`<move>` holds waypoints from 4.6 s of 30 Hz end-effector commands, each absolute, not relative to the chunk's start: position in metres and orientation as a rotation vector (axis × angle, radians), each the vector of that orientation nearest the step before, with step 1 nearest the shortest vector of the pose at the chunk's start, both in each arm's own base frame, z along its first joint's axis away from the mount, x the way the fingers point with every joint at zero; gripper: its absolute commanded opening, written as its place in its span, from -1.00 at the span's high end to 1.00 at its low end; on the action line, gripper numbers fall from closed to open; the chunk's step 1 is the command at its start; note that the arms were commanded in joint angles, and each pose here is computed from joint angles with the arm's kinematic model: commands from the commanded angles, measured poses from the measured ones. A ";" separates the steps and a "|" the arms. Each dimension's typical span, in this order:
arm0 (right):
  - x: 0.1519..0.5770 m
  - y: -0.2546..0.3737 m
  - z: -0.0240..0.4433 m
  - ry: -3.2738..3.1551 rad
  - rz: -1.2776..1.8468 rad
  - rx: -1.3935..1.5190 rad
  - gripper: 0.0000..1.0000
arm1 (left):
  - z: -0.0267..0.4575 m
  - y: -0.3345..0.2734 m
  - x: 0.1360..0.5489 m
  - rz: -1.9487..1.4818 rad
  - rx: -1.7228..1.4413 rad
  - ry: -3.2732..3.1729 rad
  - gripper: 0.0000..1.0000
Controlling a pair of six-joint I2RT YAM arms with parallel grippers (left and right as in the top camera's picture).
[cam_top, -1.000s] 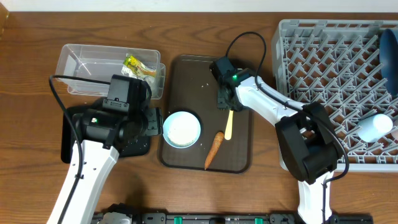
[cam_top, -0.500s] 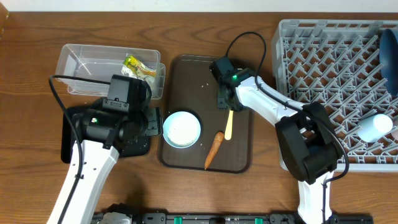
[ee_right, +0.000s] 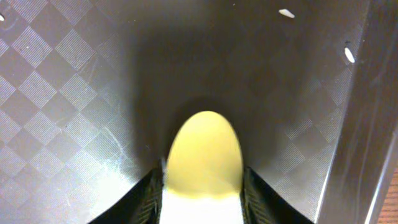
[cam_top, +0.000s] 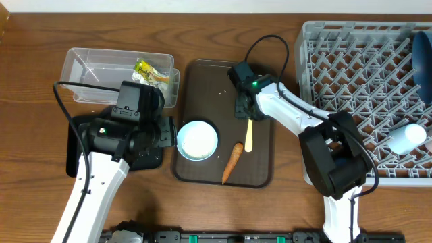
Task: Sort waste into correct bins and load items into the dishwasher rack
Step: 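Close the right gripper on the yellow spoon handle, then carry the yellow spoon with the right gripper and drop it in the rack, then reach the left gripper to the white bowl of rice on the tray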
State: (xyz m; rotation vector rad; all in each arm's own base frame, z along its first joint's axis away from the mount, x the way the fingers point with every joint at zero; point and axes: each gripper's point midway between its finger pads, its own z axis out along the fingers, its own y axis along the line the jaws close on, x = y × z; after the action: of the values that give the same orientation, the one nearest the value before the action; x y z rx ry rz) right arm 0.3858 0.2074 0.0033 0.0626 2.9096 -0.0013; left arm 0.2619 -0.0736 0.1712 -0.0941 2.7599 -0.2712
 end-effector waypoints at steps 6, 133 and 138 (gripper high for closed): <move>0.381 0.206 -0.006 2.940 0.004 0.081 0.38 | 0.172 -0.071 0.263 -0.247 -0.090 2.760 -0.25; 0.321 0.090 0.178 2.859 0.348 -0.397 -0.49 | 0.022 -0.205 0.266 -0.189 0.439 3.031 -0.16; 0.321 0.090 0.178 2.859 0.348 -0.397 -0.50 | 0.018 -0.201 0.269 -0.143 0.435 3.030 0.44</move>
State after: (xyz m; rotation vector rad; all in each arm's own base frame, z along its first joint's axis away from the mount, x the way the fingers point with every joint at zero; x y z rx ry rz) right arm 0.3212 0.0891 0.1798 -0.3757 2.8522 0.3511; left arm 0.2643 -0.2034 0.0196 0.4378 3.0403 -0.1850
